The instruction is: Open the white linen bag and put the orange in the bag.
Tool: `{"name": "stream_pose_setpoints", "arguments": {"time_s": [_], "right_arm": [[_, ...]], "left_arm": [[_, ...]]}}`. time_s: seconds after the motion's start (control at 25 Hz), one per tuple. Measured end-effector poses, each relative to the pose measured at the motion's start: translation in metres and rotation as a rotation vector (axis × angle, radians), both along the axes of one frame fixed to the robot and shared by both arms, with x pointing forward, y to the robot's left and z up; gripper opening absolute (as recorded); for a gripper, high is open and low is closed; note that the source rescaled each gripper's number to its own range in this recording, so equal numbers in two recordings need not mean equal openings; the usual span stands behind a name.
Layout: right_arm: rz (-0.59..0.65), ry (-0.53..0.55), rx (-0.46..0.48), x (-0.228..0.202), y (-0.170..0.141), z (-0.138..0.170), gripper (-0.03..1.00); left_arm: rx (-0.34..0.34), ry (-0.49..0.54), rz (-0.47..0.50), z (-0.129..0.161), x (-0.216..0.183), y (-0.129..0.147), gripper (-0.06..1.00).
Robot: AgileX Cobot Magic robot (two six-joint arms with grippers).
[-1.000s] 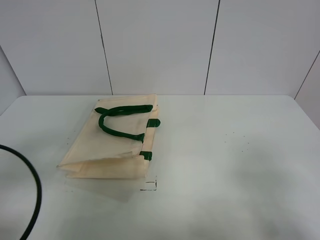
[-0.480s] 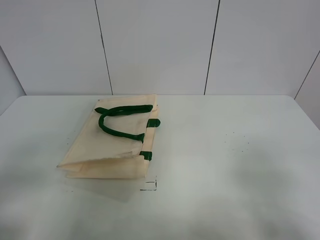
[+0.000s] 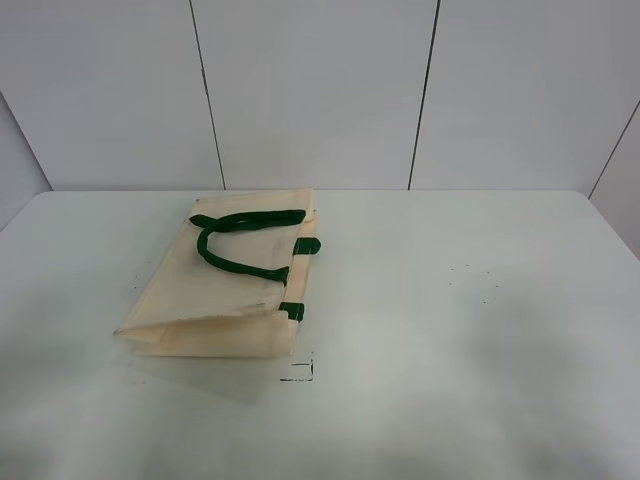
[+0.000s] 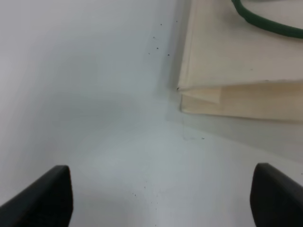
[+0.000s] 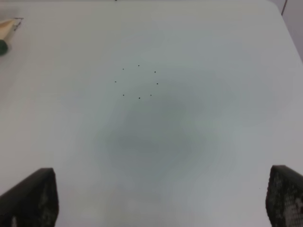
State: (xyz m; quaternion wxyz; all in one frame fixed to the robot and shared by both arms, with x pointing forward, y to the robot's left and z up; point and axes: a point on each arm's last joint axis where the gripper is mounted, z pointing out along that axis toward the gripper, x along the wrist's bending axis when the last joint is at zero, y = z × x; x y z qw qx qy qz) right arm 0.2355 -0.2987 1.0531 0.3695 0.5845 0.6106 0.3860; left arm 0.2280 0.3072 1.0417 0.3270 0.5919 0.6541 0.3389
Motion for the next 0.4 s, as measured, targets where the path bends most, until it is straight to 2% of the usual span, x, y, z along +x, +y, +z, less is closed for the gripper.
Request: {"name": "stream_pose_setpoints", "arguments": {"time_s": [0.4], "right_arm": [[0.000,0.000,0.000,0.0000,0.0000,0.0000,0.96]], "left_arm": [[0.000,0.000,0.000,0.0000,0.0000,0.0000,0.96]]}}
